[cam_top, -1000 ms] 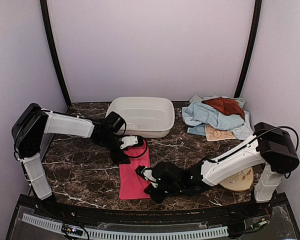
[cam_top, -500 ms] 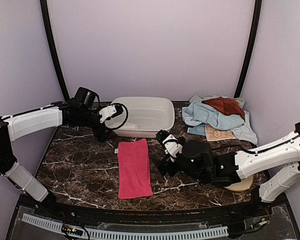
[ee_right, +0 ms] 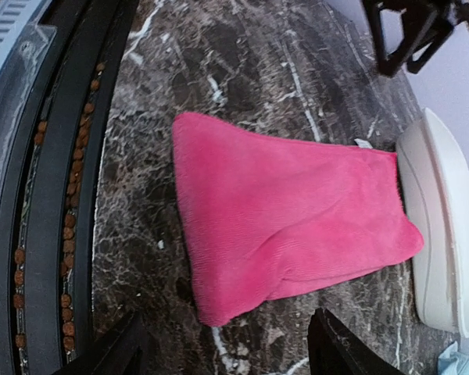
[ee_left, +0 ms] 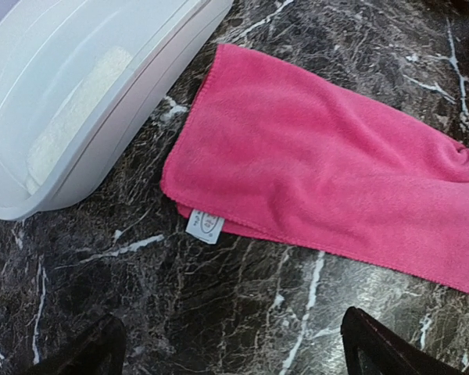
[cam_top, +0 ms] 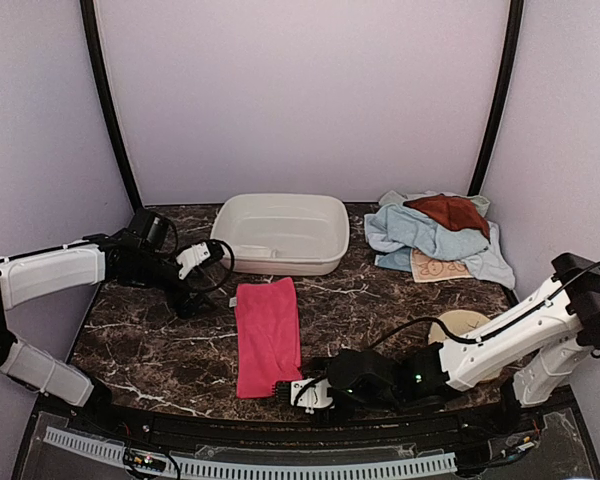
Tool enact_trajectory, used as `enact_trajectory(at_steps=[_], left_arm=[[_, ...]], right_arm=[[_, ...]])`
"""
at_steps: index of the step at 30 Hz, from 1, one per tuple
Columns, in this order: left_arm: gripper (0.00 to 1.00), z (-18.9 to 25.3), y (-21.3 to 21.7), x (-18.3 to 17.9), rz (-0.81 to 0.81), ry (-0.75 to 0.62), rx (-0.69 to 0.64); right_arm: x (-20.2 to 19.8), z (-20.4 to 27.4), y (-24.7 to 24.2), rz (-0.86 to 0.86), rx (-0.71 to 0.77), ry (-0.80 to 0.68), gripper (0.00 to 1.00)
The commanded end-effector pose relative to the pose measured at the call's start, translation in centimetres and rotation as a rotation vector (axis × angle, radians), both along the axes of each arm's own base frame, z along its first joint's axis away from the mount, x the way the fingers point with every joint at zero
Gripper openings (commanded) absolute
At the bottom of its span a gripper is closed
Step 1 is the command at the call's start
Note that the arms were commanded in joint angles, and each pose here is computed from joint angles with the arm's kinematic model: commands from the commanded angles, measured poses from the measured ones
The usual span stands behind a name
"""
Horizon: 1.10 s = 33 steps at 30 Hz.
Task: Roll the towels
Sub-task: Roll the towel at the center of the board.
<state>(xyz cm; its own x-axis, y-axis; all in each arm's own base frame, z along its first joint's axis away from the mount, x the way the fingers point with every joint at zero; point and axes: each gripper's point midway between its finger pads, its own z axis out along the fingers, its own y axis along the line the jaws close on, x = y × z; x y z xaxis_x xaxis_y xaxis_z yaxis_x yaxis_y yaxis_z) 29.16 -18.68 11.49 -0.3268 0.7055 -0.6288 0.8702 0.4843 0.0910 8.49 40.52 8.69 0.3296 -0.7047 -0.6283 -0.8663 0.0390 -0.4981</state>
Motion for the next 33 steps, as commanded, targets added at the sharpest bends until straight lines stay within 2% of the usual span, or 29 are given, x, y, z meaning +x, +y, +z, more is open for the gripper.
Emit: enact_trajectory(at_steps=[1, 8, 15, 20, 24, 26, 33], left_arm=[[0.99, 0.9, -1.2, -2.8, -0.064, 0.050, -0.116], [0.99, -0.4, -0.6, -6.2, -0.158, 0.064, -0.101], [0.98, -1.1, 0.1, -7.5, -0.194, 0.075, -0.068], [0.96, -1.3, 0.2, -8.0, -0.215, 0.085, -0.060], [0.96, -0.8, -0.1, -8.4, -0.239, 0.090, -0.078], [0.96, -0.4, -0.4, -8.7, -0.258, 0.094, -0.095], [0.96, 1.5, -2.1, -10.6, -0.363, 0.108, -0.210]], right_arm=[[-1.4, -3.2, 0.7, 0.103, -0.105, 0.007, 0.68], [1.1, -4.9, 1.9, 0.043, -0.131, 0.019, 0.58], [1.9, -5.7, 2.2, 0.047, -0.171, 0.041, 0.43], [1.1, -7.1, 1.7, 0.071, -0.230, 0.083, 0.28], [0.5, -7.7, 1.9, 0.073, -0.256, 0.146, 0.07], [0.3, -7.3, 2.5, 0.047, -0.230, 0.210, 0.00], [-0.1, -5.9, 4.2, -0.037, -0.113, 0.643, 0.00]])
